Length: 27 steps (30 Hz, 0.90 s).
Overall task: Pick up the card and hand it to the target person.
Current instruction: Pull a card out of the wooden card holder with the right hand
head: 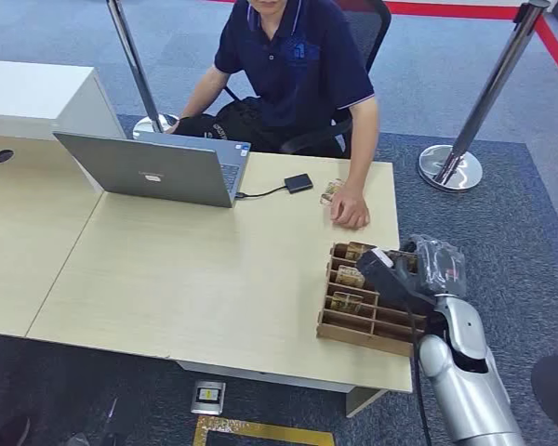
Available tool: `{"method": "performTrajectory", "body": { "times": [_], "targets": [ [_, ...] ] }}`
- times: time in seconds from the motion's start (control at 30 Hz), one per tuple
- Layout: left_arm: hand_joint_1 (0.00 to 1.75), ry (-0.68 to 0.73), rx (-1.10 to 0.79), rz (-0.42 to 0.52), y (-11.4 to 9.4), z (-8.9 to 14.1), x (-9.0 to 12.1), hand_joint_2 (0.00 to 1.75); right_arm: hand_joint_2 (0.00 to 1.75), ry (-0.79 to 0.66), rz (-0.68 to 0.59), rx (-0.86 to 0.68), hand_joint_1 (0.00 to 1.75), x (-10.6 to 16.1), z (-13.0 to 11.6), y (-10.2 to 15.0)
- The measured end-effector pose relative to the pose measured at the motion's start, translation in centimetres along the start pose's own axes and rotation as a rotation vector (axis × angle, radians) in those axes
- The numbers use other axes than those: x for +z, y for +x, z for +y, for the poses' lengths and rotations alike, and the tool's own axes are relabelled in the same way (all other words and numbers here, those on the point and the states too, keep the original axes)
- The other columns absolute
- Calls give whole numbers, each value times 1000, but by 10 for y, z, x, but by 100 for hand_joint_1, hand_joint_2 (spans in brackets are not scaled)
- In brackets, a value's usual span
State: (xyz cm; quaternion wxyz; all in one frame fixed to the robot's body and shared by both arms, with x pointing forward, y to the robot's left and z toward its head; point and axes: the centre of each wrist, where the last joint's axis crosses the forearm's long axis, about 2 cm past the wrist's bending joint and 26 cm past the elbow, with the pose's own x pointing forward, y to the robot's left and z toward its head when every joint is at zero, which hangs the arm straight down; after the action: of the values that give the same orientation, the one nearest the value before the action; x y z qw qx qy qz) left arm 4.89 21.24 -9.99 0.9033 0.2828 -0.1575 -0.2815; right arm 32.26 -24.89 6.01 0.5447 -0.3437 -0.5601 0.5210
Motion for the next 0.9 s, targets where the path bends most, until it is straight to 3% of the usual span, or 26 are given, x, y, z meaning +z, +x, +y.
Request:
{"method": "performTrajectory", "body": {
  "times": [0.17, 0.9],
  "targets": [
    [0, 0, 0, 0, 0, 0, 0, 0, 175, 1, -2, 0, 129, 0, 0, 0],
    [0, -2, -9, -7, 0, 0, 0, 0, 175, -28, -22, -8, 126, 5, -3, 1]
  ]
}}
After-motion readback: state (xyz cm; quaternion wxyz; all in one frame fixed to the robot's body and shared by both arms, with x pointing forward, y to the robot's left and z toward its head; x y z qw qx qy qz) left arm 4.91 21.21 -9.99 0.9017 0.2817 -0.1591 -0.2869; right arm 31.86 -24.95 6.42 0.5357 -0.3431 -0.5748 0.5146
